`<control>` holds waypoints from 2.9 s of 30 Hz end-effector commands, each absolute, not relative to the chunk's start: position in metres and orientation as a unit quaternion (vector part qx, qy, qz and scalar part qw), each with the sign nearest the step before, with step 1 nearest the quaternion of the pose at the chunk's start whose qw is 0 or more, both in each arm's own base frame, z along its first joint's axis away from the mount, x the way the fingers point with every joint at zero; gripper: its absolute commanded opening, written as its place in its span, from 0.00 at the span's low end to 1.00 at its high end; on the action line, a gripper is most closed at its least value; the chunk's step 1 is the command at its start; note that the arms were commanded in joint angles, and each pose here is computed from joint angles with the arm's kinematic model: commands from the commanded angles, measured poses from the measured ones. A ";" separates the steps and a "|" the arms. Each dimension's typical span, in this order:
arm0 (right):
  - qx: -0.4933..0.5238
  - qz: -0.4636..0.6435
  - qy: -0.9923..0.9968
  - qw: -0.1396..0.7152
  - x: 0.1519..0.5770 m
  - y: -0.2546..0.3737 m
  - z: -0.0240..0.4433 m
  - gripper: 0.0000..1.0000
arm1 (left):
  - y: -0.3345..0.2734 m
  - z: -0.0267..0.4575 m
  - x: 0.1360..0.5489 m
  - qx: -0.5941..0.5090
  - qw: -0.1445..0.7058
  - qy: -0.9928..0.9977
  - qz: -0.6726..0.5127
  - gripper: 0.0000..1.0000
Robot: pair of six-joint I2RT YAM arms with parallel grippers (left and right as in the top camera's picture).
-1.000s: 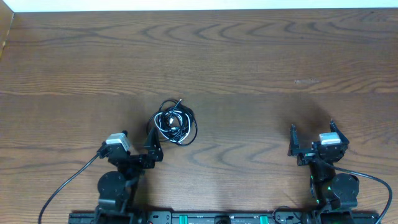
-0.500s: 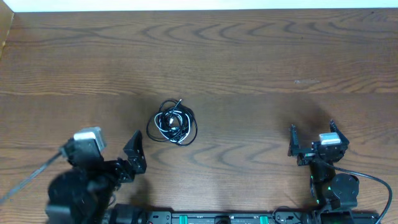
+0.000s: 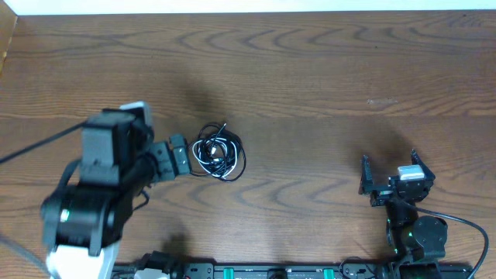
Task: Untangle cables
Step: 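Move the left gripper over the black-and-white cable bundle, then lower the left gripper and pinch the cable bundle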
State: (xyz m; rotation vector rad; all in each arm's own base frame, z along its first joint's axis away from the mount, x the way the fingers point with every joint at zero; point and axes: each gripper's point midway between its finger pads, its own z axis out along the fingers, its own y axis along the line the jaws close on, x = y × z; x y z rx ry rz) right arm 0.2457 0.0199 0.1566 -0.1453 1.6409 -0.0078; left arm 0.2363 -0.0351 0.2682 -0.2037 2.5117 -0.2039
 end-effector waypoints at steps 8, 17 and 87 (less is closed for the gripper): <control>-0.062 0.002 0.731 0.679 0.245 0.021 0.156 0.99 | -0.042 0.227 0.258 -0.071 0.209 0.973 -0.064 0.98; -0.062 0.002 0.731 0.679 0.245 0.021 0.156 0.99 | -0.043 0.194 0.271 -0.074 0.146 0.985 -0.051 0.98; -0.062 0.002 0.732 0.679 0.245 0.021 0.156 0.99 | -0.027 0.114 0.279 -0.192 0.064 0.979 0.011 0.22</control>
